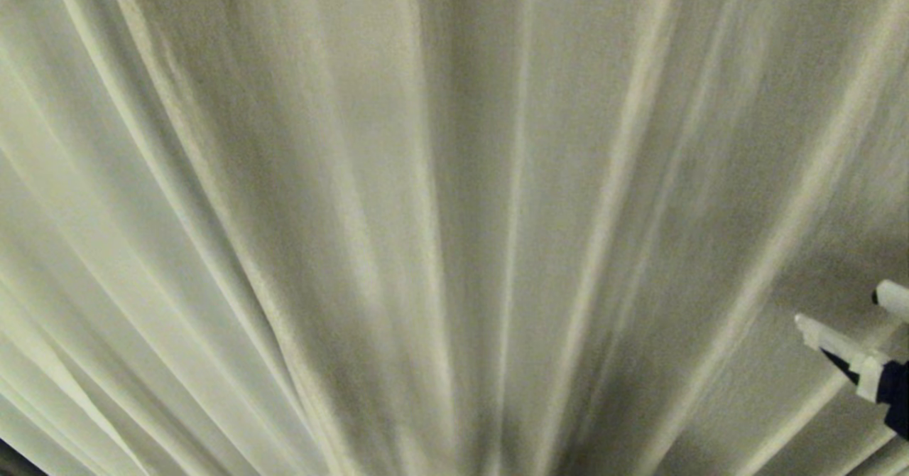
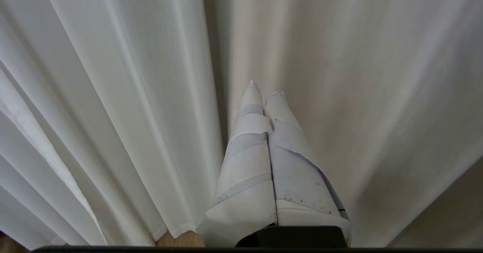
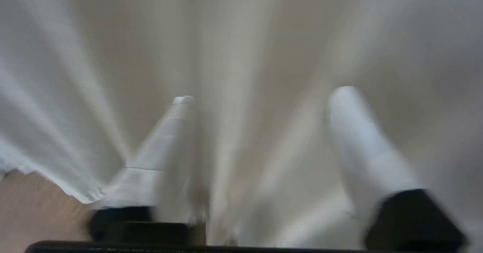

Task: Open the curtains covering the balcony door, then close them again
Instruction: Close the outer curtains on both sides

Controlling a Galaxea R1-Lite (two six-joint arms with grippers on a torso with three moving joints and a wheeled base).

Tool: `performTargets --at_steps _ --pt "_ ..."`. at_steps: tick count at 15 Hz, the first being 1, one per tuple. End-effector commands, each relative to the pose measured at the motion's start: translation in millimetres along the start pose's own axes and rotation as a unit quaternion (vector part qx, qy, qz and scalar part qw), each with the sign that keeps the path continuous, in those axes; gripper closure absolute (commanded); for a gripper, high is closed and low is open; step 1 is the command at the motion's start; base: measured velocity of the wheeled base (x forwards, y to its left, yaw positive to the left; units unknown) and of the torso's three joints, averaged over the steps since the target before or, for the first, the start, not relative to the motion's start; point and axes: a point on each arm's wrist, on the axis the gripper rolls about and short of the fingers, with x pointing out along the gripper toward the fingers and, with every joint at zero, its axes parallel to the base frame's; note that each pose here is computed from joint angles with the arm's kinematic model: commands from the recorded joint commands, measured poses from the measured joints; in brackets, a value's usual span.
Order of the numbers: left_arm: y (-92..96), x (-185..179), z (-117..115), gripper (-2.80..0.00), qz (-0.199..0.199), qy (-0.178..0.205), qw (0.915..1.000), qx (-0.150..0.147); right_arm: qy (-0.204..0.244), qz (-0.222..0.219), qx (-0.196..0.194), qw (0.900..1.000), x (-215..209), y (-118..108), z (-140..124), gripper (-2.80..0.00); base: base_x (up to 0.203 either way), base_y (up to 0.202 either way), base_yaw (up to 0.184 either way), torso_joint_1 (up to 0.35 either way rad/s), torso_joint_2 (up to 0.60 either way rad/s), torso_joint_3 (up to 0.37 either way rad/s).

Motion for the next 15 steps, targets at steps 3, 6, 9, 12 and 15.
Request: performTargets --at_steps 3,6,9,12,15 --pt "0.0 0 0 0.0 0.0 0.0 1.0 -0.001 0.022 -0.07 0.046 0.996 -4 -15 -5 0.0 0.0 0.0 0.0 0.0 0.0 0.0" --pt "0.0 0 0 0.0 0.0 0.0 1.0 -0.001 0.027 -0.071 0.045 0.996 -6 -14 -12 0.0 0.0 0.0 0.0 0.0 0.0 0.0" --pt "0.0 0 0 0.0 0.0 0.0 1.0 -0.001 0.042 -0.07 0.039 0.996 -14 -12 -31 0.0 0.0 0.0 0.0 0.0 0.0 0.0" --pt "0.0 0 0 0.0 0.0 0.0 1.0 -0.001 0.04 -0.071 0.038 0.996 -28 -9 -53 0.0 0.0 0.0 0.0 0.0 0.0 0.0" --pt "0.0 0 0 0.0 0.0 0.0 1.0 -0.001 0.031 -0.071 0.04 0.996 -45 -6 -78 0.0 0.0 0.0 0.0 0.0 0.0 0.0"
